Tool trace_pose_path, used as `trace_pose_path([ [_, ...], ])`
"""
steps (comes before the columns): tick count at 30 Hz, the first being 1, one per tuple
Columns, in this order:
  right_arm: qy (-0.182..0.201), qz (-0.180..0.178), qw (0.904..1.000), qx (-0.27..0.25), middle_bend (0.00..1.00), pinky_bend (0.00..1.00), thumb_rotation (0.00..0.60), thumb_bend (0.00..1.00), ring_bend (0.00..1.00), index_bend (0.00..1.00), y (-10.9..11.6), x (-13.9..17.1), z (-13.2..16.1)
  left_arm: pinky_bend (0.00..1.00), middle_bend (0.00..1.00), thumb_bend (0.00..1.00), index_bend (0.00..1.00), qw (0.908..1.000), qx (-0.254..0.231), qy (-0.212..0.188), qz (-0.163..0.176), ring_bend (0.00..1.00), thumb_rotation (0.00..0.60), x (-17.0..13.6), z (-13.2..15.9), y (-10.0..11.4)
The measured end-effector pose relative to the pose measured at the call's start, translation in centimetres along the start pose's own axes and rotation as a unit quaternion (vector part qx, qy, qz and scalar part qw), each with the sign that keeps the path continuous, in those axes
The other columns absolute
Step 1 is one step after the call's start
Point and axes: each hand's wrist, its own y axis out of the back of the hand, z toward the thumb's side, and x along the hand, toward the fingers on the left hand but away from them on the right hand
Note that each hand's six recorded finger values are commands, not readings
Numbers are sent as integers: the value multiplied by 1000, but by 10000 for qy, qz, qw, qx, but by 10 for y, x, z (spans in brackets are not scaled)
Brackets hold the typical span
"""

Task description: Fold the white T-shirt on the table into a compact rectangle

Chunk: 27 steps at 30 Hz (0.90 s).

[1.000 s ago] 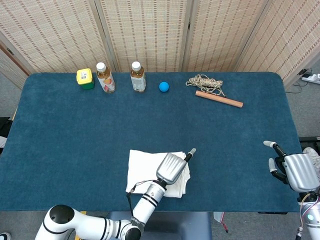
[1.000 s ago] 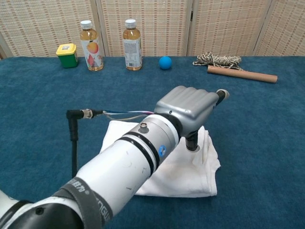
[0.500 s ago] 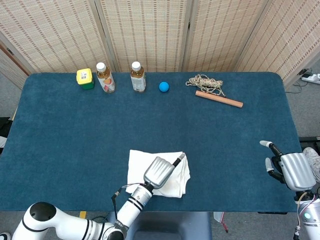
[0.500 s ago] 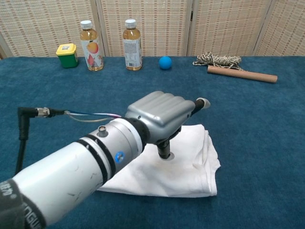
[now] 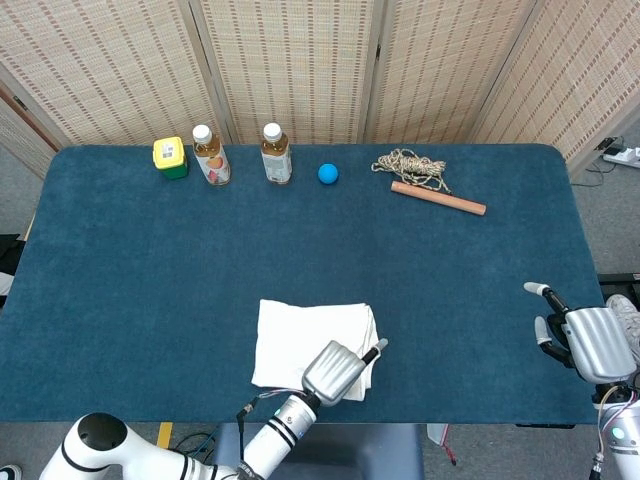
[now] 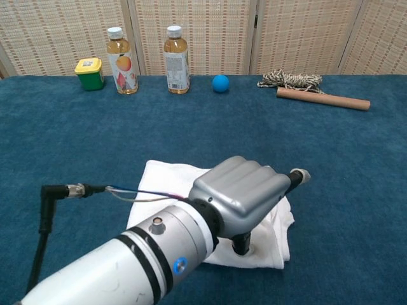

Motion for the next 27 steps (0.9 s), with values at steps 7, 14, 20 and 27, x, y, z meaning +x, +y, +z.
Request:
trace_pose_path([
  [7, -26, -21, 10000, 8, 968, 959, 600, 576, 946, 229, 2, 1, -1, 1000, 893, 230, 58, 9995, -267, 115, 135, 855, 600, 14, 9, -1],
  [14, -47, -34, 10000, -11, 968, 960, 600, 576, 945, 229, 1, -1, -2, 1000, 862, 230, 53, 9966, -704, 125, 408, 822, 600, 13, 4, 11],
  [20, -55, -23, 10000, 45, 956, 959, 600, 576, 940, 229, 3, -2, -4, 973, 783, 230, 53, 9928, -1041, 201, 564, 734, 600, 1, -16, 29],
  [27, -130, 142, 9996, 182, 848, 913, 600, 576, 813, 256, 4, -2, -11, 772, 604, 231, 88, 9881, -1035, 745, 865, 577, 600, -31, -88, 57],
])
